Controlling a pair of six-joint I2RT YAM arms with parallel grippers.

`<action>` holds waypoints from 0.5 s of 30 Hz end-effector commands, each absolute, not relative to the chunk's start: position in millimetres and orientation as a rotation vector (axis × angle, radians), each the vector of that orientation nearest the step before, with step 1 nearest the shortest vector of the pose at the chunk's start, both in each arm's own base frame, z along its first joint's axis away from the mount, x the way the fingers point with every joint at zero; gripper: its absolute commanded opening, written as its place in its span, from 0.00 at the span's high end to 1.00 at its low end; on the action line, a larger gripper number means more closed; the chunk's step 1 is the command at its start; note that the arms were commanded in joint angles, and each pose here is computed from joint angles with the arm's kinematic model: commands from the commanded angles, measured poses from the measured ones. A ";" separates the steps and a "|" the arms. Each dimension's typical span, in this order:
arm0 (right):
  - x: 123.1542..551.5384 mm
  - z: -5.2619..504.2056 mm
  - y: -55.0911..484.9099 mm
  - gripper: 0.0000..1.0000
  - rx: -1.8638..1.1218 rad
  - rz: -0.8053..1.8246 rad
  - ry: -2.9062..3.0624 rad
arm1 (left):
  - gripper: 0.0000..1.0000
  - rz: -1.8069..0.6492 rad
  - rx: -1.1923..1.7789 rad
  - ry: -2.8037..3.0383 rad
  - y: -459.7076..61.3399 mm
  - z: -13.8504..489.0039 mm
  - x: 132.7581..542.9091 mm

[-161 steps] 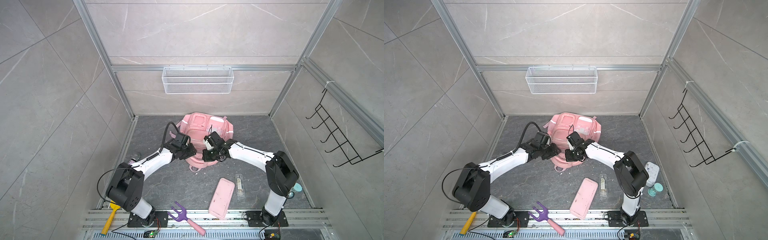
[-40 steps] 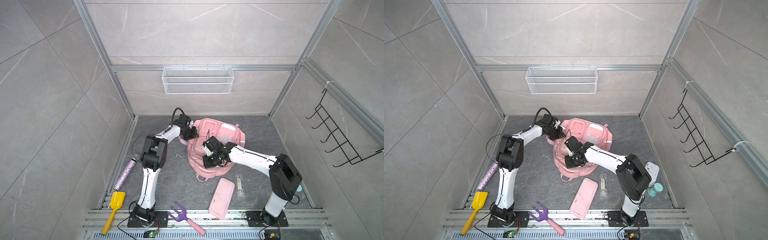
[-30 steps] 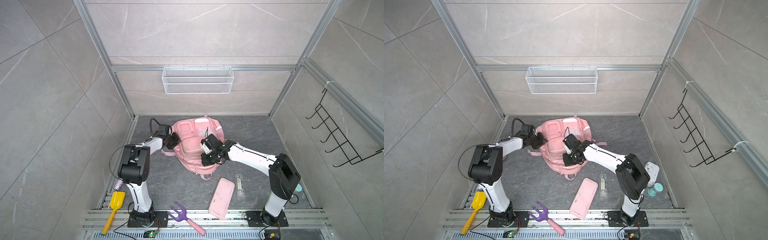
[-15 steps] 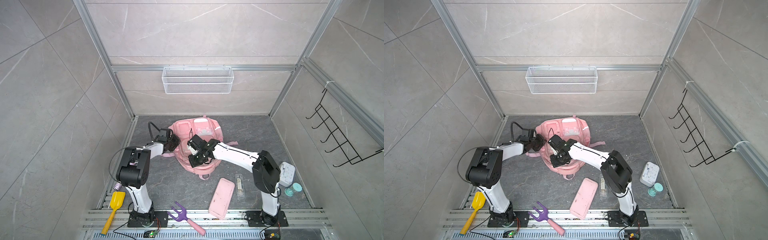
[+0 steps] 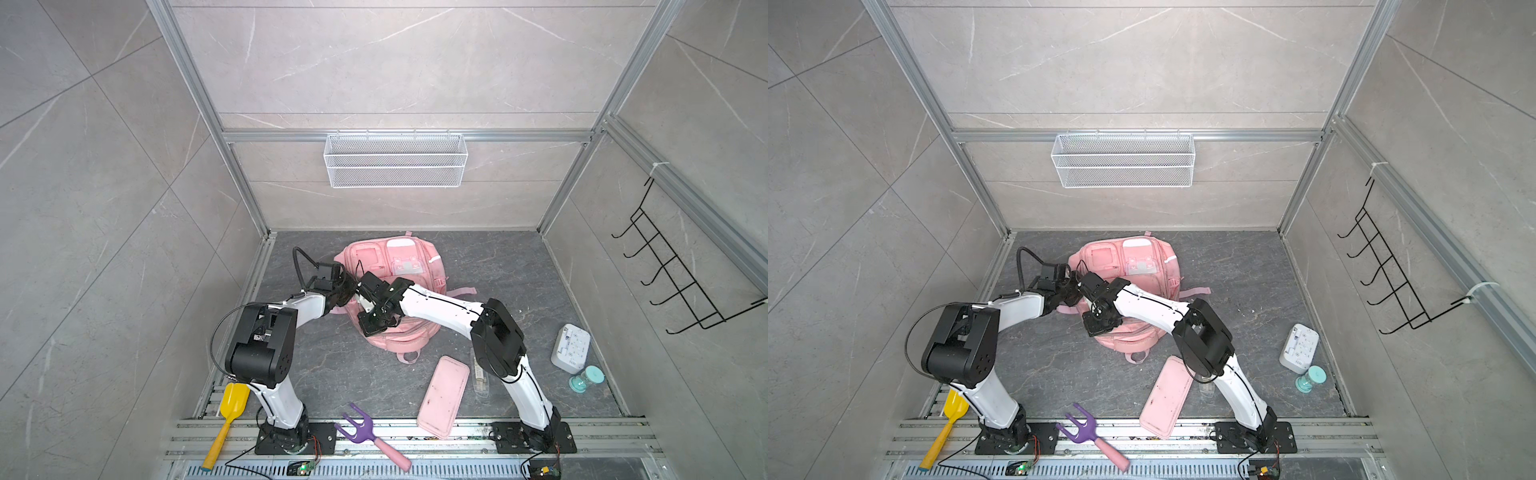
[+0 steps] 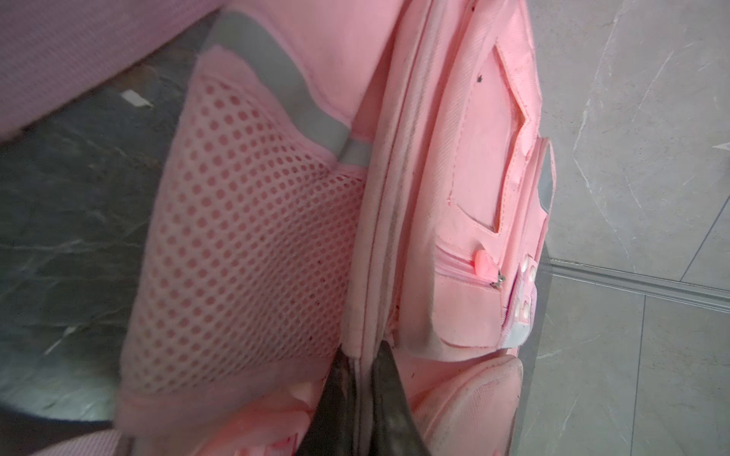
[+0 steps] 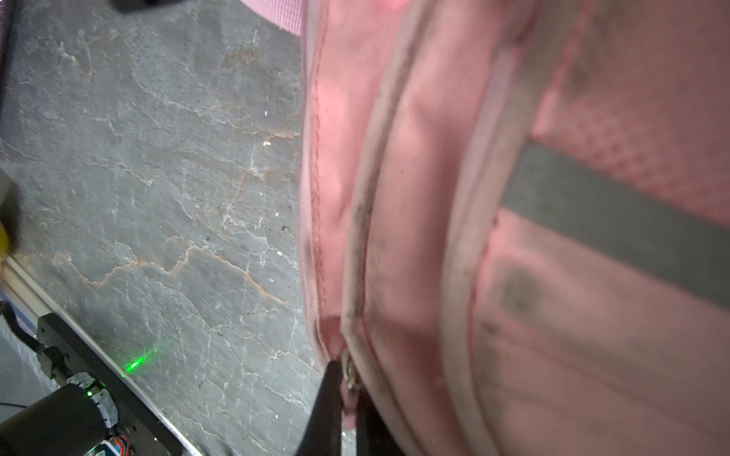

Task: Pack books, pencil case, and school supplies into a backpack
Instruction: Unzip the student bag at the center of the table.

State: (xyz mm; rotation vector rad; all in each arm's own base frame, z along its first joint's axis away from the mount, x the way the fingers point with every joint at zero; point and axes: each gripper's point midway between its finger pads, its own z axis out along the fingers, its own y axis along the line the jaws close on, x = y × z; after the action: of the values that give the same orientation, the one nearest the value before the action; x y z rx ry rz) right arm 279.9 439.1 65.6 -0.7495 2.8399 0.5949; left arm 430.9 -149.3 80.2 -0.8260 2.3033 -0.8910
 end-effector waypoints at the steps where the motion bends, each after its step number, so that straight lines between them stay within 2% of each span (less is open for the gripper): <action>1: 308.9 93.1 427.2 1.00 -0.639 0.628 2.737 | 1.00 -0.907 -0.839 2.284 -145.5 97.5 414.2; 5: 323.6 100.9 389.6 1.00 -0.533 0.631 2.735 | 1.00 -0.926 -0.835 2.288 -144.4 99.4 400.0; 11: 335.0 108.9 345.9 1.00 -0.476 0.586 2.727 | 1.00 -1.032 -0.733 2.350 -171.1 100.7 379.6; 15: 333.1 108.6 336.9 1.00 -0.469 0.601 2.737 | 1.00 -1.021 -0.681 2.385 -181.5 100.2 366.2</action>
State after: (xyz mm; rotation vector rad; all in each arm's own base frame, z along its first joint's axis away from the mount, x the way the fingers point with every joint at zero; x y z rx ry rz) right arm 313.2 344.3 95.7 -0.4937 2.8297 0.6371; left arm 390.0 -162.2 91.5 -0.7895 2.3156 -0.9482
